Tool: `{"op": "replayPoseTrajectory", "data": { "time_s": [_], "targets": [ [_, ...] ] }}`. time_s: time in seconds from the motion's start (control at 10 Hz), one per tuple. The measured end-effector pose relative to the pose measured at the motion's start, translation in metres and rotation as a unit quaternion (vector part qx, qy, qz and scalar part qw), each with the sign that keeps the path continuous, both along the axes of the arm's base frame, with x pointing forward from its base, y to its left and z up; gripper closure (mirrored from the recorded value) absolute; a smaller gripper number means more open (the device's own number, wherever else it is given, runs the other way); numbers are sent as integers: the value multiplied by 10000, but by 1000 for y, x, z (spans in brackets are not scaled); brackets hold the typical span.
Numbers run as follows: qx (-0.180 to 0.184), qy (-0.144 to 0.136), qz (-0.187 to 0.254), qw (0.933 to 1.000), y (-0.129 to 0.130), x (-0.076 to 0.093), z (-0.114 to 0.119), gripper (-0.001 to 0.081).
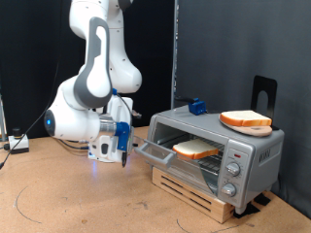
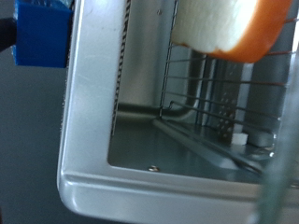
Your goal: Make a piece of toast with the oven
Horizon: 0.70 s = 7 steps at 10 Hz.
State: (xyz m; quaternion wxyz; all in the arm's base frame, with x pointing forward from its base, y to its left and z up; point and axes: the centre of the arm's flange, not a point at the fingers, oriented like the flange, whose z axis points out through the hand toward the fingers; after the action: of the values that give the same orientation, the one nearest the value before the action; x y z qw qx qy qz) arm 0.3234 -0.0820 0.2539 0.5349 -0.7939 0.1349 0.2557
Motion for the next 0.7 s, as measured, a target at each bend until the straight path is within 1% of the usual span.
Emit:
{"op": "replayPoseTrajectory", "data": {
  "time_s": [0.2,0.5,0.6,0.7],
  "targets": [
    [-155,142,186,9996,29,-4,1,-1],
    [-245,117,244,9993,72,-12,0,-1],
    [-267,77,225,9994,79,-14,1,-1],
    [-297,38,191,9994,80,-15,2,-1]
  ]
}}
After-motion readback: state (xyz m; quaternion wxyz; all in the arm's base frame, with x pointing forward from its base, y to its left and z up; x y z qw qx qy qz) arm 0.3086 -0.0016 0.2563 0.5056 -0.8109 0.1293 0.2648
